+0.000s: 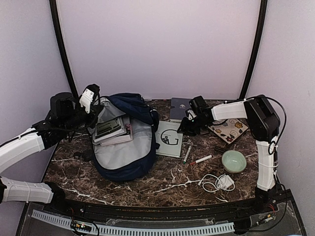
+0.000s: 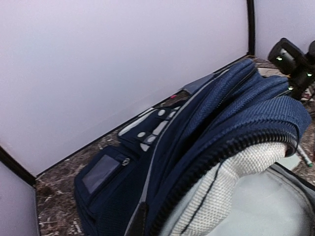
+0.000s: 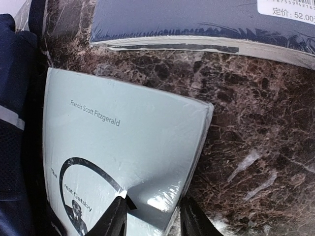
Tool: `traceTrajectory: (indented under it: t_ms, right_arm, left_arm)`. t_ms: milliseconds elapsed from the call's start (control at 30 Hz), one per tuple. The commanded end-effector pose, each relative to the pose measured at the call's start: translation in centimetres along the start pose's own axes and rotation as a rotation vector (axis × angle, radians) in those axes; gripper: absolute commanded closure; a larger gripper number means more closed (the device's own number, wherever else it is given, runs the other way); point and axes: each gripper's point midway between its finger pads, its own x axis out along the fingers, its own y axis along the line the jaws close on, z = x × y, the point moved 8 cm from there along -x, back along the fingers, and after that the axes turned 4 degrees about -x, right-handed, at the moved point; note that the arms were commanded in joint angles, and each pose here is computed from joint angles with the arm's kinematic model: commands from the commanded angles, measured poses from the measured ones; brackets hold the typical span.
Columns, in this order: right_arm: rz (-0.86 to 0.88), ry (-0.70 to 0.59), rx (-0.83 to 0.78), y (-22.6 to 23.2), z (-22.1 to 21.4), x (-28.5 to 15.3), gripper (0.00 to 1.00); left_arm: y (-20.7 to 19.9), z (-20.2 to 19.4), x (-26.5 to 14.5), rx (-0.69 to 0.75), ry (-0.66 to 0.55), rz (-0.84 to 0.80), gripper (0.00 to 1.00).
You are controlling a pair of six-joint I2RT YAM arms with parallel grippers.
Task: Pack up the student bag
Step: Place the largest pocket of the bag in the student bag.
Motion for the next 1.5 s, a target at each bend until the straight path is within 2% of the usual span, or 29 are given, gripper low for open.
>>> traceTrajectory:
  t_ms: [0, 100, 300, 433, 700, 833, 933, 1067, 1100, 1167, 1233, 1300, 1367, 1467]
  right_arm:
    - [-0.004, -0.005, -0.022, 0.2, -0.2, 0.9, 0.63]
    - [-0.079, -0.006, -0.065, -0.1, -0.1, 0.5, 0.62]
    - [-0.191, -0.012, -0.192, 1.3, 0.2, -0.5, 0.58]
    - [-0.207, -0.036, -0.222, 2.1, -0.1, -1.3, 0.55]
    - [-0.202, -0.049, -0.256, 2.7, -1.2, -1.8, 0.45]
    - [-0.203, -0.045, -0.258, 2.1, -2.0, -1.8, 0.44]
    - [-0.173, -0.039, -0.258, 2.1, -2.6, -1.9, 0.44]
    - [-0.119, -0.030, -0.258, 2.4, -3.4, -2.0, 0.43]
    - [-0.107, -0.030, -0.259, 2.5, -3.6, -2.1, 0.43]
    - [-0.094, -0.028, -0.256, 2.5, -3.7, -2.1, 0.43]
    - [-0.085, -0.021, -0.256, 2.5, -3.8, -2.0, 0.43]
    - [-0.074, -0.010, -0.256, 2.5, -3.9, -1.7, 0.43]
    - [-0.057, -0.006, -0.249, 2.7, -3.8, -1.7, 0.43]
    - [-0.030, -0.005, -0.236, 3.1, -3.6, -1.6, 0.43]
  left_arm:
    - [5.5, 1.7, -1.8, 0.053, 0.003, 0.436, 1.00]
    - [8.0, 2.8, -3.1, 0.036, -0.002, 0.549, 1.00]
    - [10.4, 5.2, -3.4, 0.037, 0.007, 0.633, 1.00]
    - [9.4, 4.6, -2.1, -0.018, 0.009, 0.515, 1.00]
    - [5.5, -3.0, -0.2, -0.235, 0.177, 0.229, 0.98]
    - [3.4, -4.1, 0.2, -0.233, 0.257, 0.133, 0.56]
    - [0.3, -2.9, 0.3, -0.151, 0.263, 0.045, 0.42]
    - [-5.2, -0.1, -0.6, -0.062, 0.219, -0.126, 0.31]
    - [-6.2, 0.4, -0.7, -0.051, 0.214, -0.167, 0.21]
    - [-8.3, 1.1, -1.0, -0.021, 0.200, -0.247, 0.12]
    - [-10.6, 1.1, -0.7, 0.029, 0.205, -0.332, 0.10]
    - [-12.7, 0.8, 0.5, 0.067, 0.230, -0.412, 0.12]
    - [-14.0, 0.2, 2.8, 0.083, 0.273, -0.434, 0.17]
    - [-15.7, -1.7, 7.4, 0.208, 0.364, -0.421, 0.29]
